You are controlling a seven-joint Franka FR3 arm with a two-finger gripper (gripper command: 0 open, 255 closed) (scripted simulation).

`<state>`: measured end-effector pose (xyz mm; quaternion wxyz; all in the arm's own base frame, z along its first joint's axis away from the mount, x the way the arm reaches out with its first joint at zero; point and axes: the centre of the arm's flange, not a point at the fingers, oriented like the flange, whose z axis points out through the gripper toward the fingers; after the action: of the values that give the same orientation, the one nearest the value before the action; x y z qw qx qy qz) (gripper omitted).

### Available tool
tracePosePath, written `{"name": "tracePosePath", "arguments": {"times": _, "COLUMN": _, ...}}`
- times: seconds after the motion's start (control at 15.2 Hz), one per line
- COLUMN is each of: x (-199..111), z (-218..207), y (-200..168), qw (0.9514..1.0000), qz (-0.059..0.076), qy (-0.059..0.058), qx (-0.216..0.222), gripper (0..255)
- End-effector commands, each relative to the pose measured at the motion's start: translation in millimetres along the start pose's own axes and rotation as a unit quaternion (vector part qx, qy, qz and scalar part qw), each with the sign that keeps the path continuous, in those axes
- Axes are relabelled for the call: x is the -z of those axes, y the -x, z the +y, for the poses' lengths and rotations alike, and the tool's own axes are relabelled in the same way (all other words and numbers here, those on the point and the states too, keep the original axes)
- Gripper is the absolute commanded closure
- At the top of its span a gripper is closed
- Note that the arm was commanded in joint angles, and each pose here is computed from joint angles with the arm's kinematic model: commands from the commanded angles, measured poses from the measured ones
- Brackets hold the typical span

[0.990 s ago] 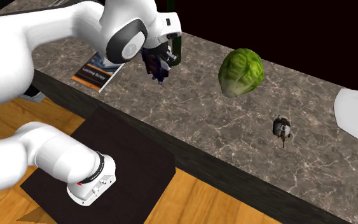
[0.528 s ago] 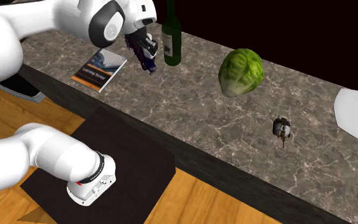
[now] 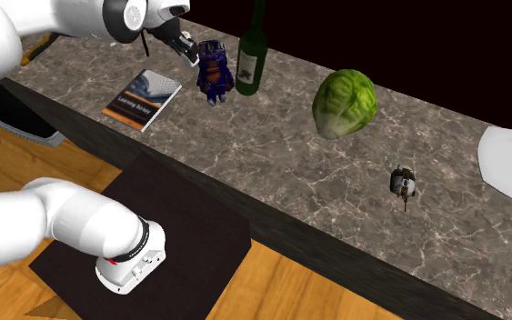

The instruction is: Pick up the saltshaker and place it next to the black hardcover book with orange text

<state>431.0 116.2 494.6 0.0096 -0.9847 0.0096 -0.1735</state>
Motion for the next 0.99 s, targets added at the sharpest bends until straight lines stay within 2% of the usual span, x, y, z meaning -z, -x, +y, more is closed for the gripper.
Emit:
{"name": "tracePosePath", "arguments": {"times": 0.0, "x": -1, "z": -28, "y": -2, "qw": 1.0000, "qz": 0.000, "qy": 0.000, "qx": -0.001, "gripper": 255}}
{"name": "tracePosePath", "arguments": {"times": 0.92, "x": -11, "z": -212, "y": -19, "qw": 1.0000, "qz": 0.000, "qy": 0.000, "qx": -0.001, "gripper": 255}}
